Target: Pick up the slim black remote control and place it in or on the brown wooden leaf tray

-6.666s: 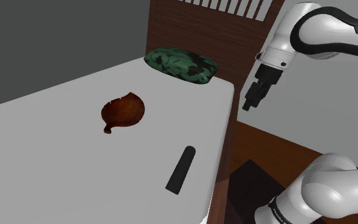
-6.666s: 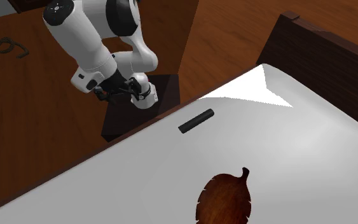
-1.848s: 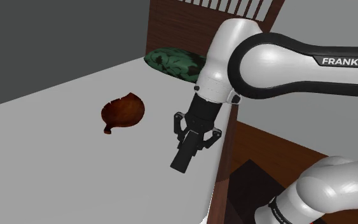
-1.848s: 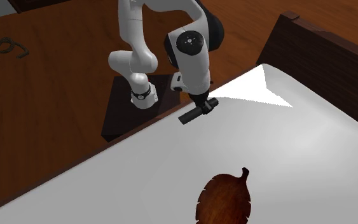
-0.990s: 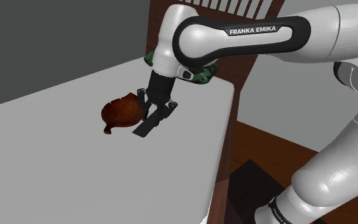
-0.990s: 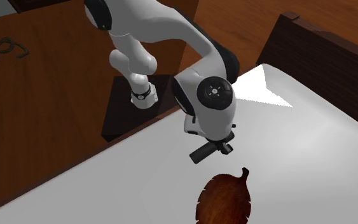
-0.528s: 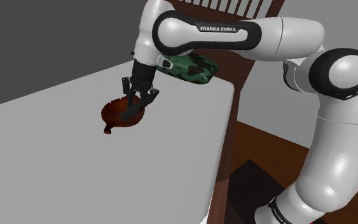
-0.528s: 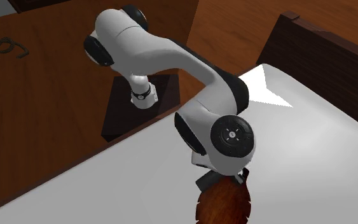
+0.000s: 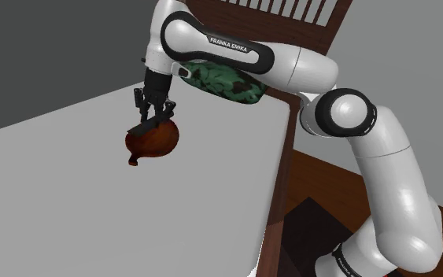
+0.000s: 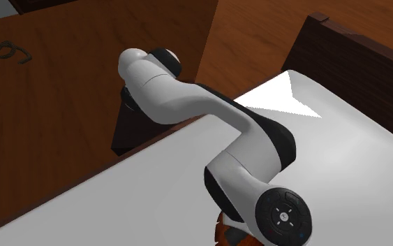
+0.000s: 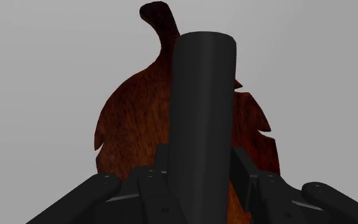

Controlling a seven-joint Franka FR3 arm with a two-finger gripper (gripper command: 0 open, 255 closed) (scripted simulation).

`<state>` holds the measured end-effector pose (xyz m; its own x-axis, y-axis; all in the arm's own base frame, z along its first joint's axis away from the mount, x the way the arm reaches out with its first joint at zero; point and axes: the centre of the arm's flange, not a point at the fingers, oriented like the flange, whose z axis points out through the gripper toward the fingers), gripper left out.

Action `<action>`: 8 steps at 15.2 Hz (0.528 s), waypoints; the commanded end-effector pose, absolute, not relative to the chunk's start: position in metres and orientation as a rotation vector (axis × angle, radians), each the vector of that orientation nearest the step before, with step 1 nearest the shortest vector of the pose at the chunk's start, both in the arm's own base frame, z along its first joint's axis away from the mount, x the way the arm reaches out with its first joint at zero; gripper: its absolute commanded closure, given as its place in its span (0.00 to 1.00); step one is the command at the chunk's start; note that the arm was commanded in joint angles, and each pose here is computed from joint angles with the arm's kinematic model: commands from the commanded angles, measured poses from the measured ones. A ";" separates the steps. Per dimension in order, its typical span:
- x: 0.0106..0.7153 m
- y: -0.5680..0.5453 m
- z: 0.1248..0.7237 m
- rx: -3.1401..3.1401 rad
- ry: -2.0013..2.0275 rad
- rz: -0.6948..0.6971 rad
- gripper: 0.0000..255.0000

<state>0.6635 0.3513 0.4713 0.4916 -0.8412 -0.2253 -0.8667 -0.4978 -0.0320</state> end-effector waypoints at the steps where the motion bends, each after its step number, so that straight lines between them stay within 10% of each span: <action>1: 0.665 0.352 0.462 -2.589 1.493 0.270 1.00; 8: 0.665 0.352 0.425 -2.589 1.493 0.270 1.00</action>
